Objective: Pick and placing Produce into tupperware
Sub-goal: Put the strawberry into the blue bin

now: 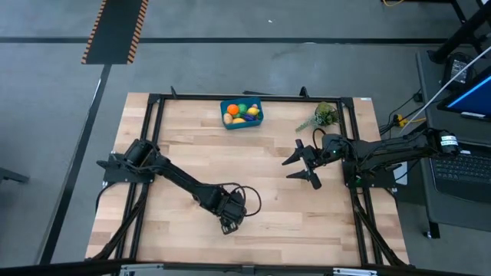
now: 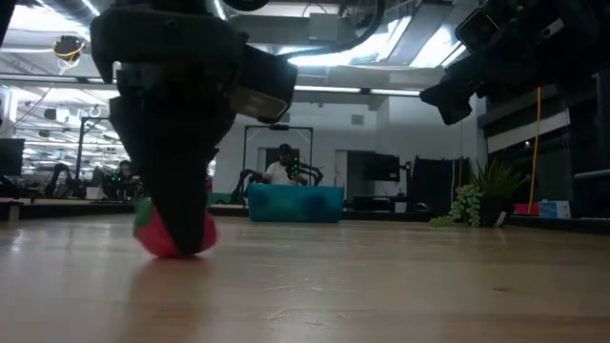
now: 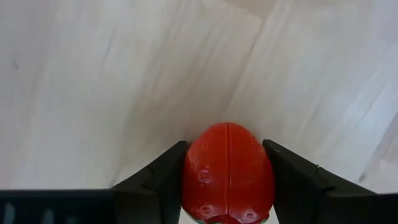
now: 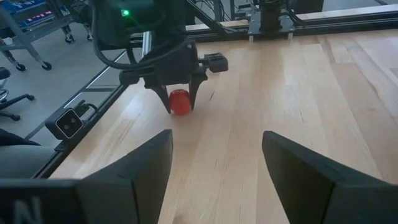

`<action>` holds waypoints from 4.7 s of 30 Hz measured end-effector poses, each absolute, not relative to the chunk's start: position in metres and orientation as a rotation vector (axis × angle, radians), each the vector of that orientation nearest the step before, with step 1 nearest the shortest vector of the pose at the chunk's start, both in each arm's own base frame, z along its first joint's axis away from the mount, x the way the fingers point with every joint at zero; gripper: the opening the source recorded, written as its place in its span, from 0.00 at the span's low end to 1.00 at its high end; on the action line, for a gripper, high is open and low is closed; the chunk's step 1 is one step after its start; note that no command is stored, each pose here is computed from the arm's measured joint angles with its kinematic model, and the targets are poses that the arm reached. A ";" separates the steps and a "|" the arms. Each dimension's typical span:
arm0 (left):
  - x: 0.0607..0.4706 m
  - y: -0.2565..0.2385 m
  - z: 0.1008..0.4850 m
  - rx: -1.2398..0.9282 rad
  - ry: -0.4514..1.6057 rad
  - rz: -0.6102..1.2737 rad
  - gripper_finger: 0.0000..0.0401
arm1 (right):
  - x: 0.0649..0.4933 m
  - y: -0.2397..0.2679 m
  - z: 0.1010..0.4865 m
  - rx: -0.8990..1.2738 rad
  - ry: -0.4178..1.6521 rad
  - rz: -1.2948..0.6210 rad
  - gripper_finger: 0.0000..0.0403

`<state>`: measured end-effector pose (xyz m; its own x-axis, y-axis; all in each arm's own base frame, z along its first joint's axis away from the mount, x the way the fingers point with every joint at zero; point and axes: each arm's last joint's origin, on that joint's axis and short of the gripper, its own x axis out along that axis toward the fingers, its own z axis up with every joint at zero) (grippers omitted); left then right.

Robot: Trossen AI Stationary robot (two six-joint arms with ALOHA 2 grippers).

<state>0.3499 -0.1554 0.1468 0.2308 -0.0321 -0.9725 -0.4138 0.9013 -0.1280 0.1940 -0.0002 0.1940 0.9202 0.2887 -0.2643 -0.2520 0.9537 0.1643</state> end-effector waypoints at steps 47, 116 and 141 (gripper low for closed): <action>0.349 -0.168 0.253 0.024 0.581 0.424 0.44 | 0.193 0.000 0.190 0.132 0.329 0.277 0.62; 0.356 0.094 0.178 -0.158 0.204 0.389 0.44 | 0.193 0.007 0.190 0.104 0.328 0.317 0.62; 0.342 0.184 0.205 -0.113 0.235 0.406 0.44 | 0.193 0.007 0.190 0.104 0.328 0.317 0.62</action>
